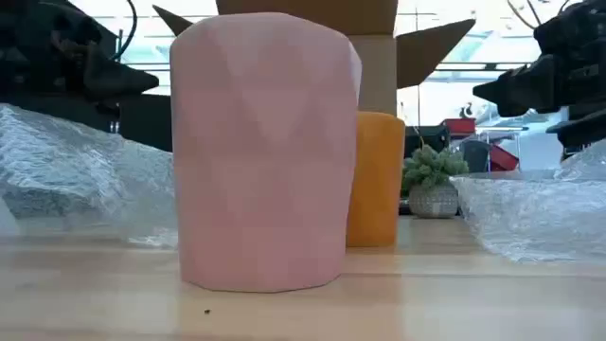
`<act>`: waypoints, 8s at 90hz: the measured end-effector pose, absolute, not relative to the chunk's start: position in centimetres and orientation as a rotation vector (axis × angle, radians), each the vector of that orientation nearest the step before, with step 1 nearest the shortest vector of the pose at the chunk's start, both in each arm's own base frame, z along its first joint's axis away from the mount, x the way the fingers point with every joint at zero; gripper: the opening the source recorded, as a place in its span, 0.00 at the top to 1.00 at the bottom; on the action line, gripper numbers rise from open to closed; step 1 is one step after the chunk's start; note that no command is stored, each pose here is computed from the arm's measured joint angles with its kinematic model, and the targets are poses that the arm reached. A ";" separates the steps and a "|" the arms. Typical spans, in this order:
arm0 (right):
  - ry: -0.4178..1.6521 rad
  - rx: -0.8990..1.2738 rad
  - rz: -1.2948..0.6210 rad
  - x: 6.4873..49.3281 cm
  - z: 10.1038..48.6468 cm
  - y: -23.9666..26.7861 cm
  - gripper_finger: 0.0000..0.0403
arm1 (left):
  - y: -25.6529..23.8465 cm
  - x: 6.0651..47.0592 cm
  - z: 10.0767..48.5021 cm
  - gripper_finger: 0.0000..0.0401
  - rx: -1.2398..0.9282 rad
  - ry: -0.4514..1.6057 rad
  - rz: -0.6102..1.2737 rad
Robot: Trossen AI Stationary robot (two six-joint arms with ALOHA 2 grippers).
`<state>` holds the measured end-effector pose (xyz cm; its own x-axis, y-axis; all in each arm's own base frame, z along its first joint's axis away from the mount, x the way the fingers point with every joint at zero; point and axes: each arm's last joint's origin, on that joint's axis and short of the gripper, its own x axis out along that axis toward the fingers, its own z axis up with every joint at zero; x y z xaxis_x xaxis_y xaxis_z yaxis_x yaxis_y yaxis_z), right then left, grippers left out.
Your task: Wrap mug
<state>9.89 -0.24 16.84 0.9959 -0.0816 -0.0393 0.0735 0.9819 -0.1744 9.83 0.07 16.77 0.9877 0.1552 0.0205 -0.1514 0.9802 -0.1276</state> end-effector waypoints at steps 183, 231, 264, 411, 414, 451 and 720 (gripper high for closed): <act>0.047 -0.174 -0.078 9.9 16.8 -0.2 1.00 | 0.1 9.8 16.8 1.00 -0.126 -0.030 0.154; 0.046 -0.174 -0.078 9.9 16.8 -0.2 1.00 | 0.1 9.8 16.8 1.00 -0.126 -0.030 0.154; 0.047 -0.174 -0.078 9.9 16.8 -0.2 1.00 | 0.1 9.8 16.8 1.00 -0.125 -0.030 0.155; 0.046 -0.174 -0.078 9.9 16.8 -0.2 1.00 | -3.3 12.7 26.0 1.00 -0.176 0.481 -0.031; 0.046 -0.174 -0.078 9.9 16.8 -0.2 1.00 | -3.6 13.1 26.2 1.00 -0.165 0.541 -0.028; 0.046 -0.174 -0.078 9.9 16.8 -0.2 1.00 | -5.3 14.2 24.9 1.00 -0.123 1.035 0.158; -0.389 0.426 0.089 9.2 21.0 0.1 1.00 | -5.8 13.8 26.8 0.66 -0.191 1.187 0.495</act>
